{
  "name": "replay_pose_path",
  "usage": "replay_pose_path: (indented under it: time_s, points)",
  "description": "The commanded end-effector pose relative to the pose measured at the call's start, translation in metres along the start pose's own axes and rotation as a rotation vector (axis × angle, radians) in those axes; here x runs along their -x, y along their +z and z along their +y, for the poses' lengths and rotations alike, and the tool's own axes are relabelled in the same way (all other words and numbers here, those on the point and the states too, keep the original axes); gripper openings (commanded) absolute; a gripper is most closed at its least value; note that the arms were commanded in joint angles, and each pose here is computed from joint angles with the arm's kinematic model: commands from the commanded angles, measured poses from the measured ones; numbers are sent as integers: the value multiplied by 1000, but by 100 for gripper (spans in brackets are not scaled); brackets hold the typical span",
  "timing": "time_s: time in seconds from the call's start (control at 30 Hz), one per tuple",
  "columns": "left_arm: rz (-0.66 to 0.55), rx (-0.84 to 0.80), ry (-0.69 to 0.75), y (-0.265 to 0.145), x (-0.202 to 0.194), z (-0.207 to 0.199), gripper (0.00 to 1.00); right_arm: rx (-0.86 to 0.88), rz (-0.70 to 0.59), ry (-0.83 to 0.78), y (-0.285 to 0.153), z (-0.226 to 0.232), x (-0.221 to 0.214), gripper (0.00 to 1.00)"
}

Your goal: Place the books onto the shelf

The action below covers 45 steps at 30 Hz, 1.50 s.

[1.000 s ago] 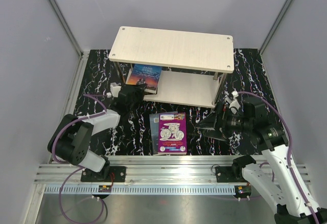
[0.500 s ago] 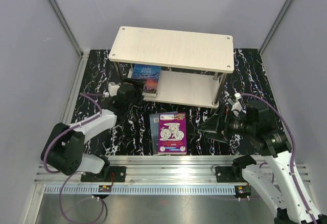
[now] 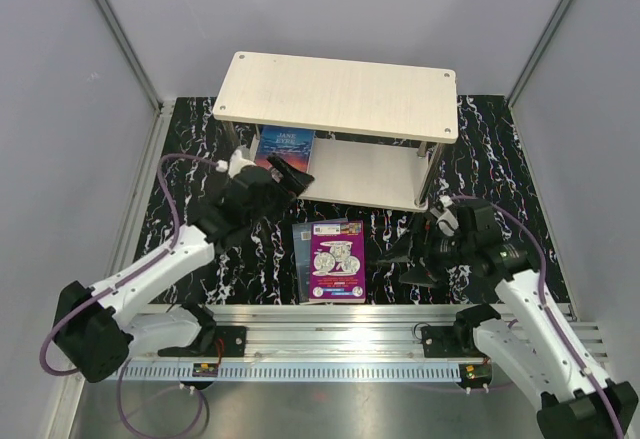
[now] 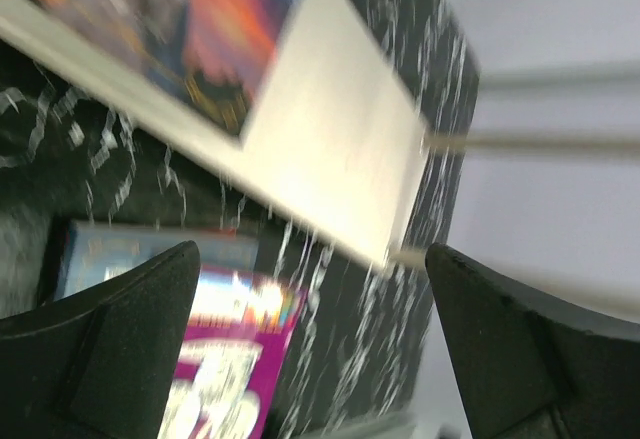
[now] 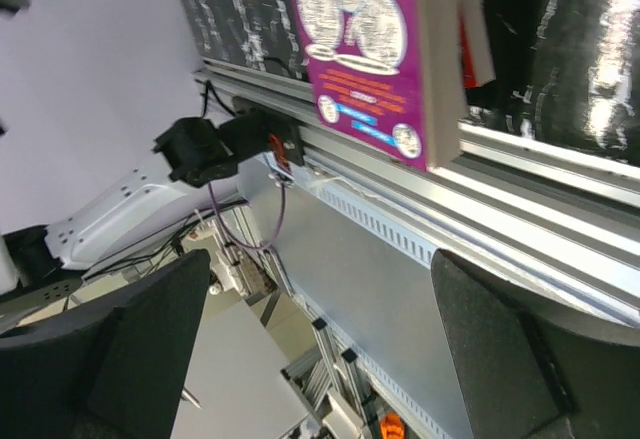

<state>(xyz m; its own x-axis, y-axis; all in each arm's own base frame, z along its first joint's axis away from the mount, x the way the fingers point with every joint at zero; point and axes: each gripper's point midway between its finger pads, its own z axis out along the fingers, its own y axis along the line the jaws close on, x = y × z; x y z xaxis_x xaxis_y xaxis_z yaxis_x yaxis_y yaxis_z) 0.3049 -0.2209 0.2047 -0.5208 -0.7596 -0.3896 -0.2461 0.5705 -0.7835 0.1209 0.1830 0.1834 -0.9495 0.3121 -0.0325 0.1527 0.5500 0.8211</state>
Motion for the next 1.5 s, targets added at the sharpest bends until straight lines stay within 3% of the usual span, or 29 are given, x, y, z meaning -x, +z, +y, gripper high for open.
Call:
replay_pose_path:
  time_s: [0.0, 0.07, 0.27, 0.6, 0.8, 0.97, 1.1, 1.13, 1.2, 1.23, 1.37, 1.47]
  points:
    - [181, 14, 193, -17, -56, 26, 99, -13, -16, -36, 21, -16, 16, 100]
    - [252, 31, 228, -23, -89, 46, 98, -20, -8, -34, 34, -22, 25, 100]
    - [348, 128, 348, -25, -137, 81, 98, -75, -7, -29, 61, -49, 41, 100]
    - [449, 124, 409, -11, -182, 72, 98, -46, 7, 68, 106, -82, 51, 100]
    - [489, 126, 429, -4, -193, 70, 98, 0, 31, 50, 132, -66, 56, 98]
    - [542, 101, 437, 3, -208, 64, 98, 30, 25, 9, 128, -49, 56, 98]
    - [569, 79, 428, 8, -217, 57, 97, 37, 20, -7, 117, -48, 47, 79]
    - [568, 70, 424, 9, -218, 55, 97, 28, 24, -5, 115, -50, 44, 66]
    - [568, 59, 417, 10, -219, 51, 97, 41, 7, -28, 107, -46, 41, 51]
    - [568, 54, 417, 10, -219, 49, 97, 31, 9, -33, 102, -47, 36, 37]
    - [569, 30, 406, 9, -219, 41, 97, 16, -7, -69, 88, -43, 32, 5]
    - [566, -6, 388, 7, -218, 31, 97, 15, -14, -88, 78, -36, 29, 0]
